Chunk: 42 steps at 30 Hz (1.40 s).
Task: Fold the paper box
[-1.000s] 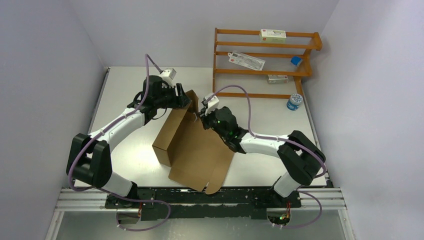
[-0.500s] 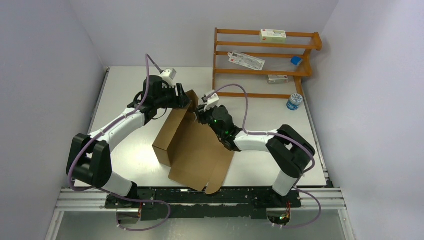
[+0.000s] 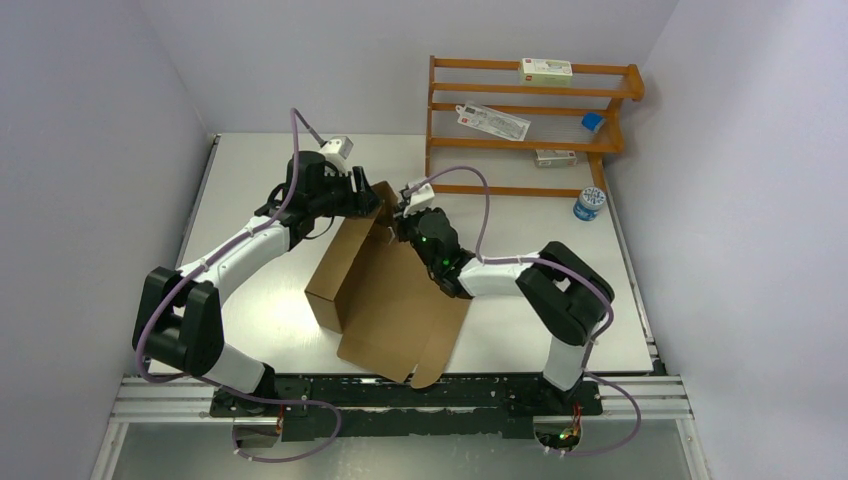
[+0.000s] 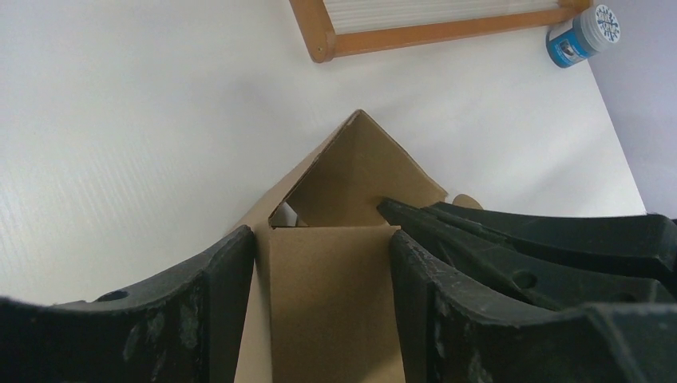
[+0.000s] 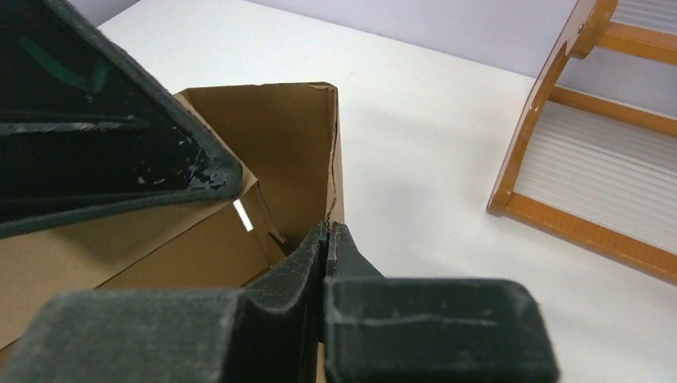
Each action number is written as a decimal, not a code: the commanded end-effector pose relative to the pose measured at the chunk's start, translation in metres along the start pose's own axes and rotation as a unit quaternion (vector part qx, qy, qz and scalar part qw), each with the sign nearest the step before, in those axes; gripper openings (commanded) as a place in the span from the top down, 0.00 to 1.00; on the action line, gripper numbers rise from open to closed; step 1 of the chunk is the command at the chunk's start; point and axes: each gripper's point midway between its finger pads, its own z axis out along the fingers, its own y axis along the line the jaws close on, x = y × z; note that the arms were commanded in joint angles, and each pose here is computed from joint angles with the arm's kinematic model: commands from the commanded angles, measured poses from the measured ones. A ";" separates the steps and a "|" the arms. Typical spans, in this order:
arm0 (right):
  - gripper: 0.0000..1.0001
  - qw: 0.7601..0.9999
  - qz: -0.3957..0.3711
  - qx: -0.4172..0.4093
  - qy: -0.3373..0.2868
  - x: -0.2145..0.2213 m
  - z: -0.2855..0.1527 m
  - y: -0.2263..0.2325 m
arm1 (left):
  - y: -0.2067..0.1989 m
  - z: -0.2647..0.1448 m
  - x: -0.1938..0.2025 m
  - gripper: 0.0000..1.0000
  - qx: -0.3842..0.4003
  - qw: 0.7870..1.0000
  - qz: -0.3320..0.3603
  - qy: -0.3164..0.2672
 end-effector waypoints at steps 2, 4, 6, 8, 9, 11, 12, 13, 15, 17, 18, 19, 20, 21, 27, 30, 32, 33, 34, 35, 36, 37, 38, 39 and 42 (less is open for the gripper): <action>1.00 1.000 0.026 -0.016 0.003 -0.017 -0.020 0.011 | 0.006 0.000 0.003 0.38 -0.021 1.000 -0.002 -0.001; 1.00 0.999 0.030 -0.013 0.015 -0.015 -0.026 0.012 | 0.006 0.000 0.003 0.39 -0.021 1.000 -0.005 -0.003; 1.00 0.999 0.039 -0.005 0.024 -0.015 -0.030 0.011 | 0.007 0.001 0.003 0.39 -0.024 1.000 -0.006 -0.005; 1.00 0.998 0.047 0.003 0.037 -0.015 -0.033 0.011 | 0.008 0.001 0.004 0.40 -0.027 1.000 -0.008 -0.004; 1.00 0.998 0.050 0.002 0.040 -0.017 -0.033 0.013 | 0.009 0.001 0.005 0.40 -0.027 1.000 -0.009 -0.003; 1.00 0.997 0.060 -0.018 0.048 -0.018 -0.034 0.023 | 0.006 0.002 0.003 0.40 -0.019 1.000 -0.010 -0.009; 1.00 0.996 0.067 -0.030 0.054 -0.015 -0.036 0.029 | 0.005 0.003 0.003 0.40 -0.015 1.000 -0.010 -0.010; 1.00 0.995 0.072 -0.044 0.057 -0.011 -0.037 0.035 | 0.003 0.004 0.003 0.40 -0.009 1.000 -0.010 -0.010; 1.00 0.992 0.082 -0.074 0.057 -0.005 -0.040 0.047 | 0.000 0.005 0.006 0.40 0.003 1.000 -0.007 -0.007; 0.99 0.990 0.079 -0.104 0.053 0.002 -0.043 0.055 | -0.006 0.005 0.006 0.40 0.020 1.000 -0.001 -0.007; 0.98 0.989 0.077 -0.113 0.050 0.003 -0.044 0.058 | -0.009 0.005 0.007 0.40 0.028 1.000 0.003 -0.005; 0.97 0.988 0.071 -0.125 0.047 0.002 -0.046 0.061 | -0.012 0.005 0.008 0.40 0.036 0.999 0.007 -0.002; 0.93 0.988 0.064 -0.138 0.043 0.001 -0.047 0.064 | -0.015 0.005 0.008 0.40 0.043 0.999 0.012 0.000; 0.90 0.987 0.056 -0.146 0.040 0.000 -0.048 0.065 | -0.017 0.005 0.009 0.40 0.049 0.999 0.016 0.001; 0.75 0.985 0.008 -0.168 0.026 -0.005 -0.051 0.059 | -0.030 0.005 0.013 0.40 0.092 0.995 0.035 0.009; 0.69 0.982 -0.005 -0.187 0.028 -0.006 -0.050 0.050 | -0.032 0.005 0.015 0.40 0.102 0.994 0.044 0.012; 0.68 0.977 -0.010 -0.210 0.037 -0.006 -0.051 0.049 | -0.031 0.004 0.014 0.40 0.099 0.994 0.046 0.012; 0.68 0.975 -0.011 -0.219 0.042 -0.010 -0.053 0.049 | -0.030 0.005 0.014 0.40 0.096 0.994 0.048 0.012; 0.67 0.972 -0.026 -0.230 0.041 -0.015 -0.054 0.049 | -0.030 0.005 0.013 0.40 0.093 0.994 0.048 0.011; 0.66 0.970 -0.034 -0.237 0.043 -0.020 -0.057 0.048 | -0.029 0.005 0.013 0.40 0.090 0.995 0.049 0.011; 0.65 0.968 -0.045 -0.244 0.047 -0.026 -0.060 0.047 | -0.029 0.005 0.013 0.40 0.090 0.995 0.049 0.012; 0.64 0.965 -0.058 -0.251 0.059 -0.026 -0.065 0.046 | -0.029 0.005 0.012 0.40 0.090 0.995 0.048 0.012; 0.63 0.963 -0.065 -0.257 0.058 -0.033 -0.069 0.043 | -0.029 0.006 0.013 0.40 0.090 0.995 0.048 0.013; 0.63 0.960 -0.070 -0.265 0.055 -0.043 -0.074 0.041 | -0.029 0.006 0.014 0.40 0.091 0.995 0.047 0.014; 0.59 0.958 -0.071 -0.274 0.050 -0.060 -0.080 0.025 | -0.028 0.008 0.017 0.40 0.091 0.994 0.047 0.020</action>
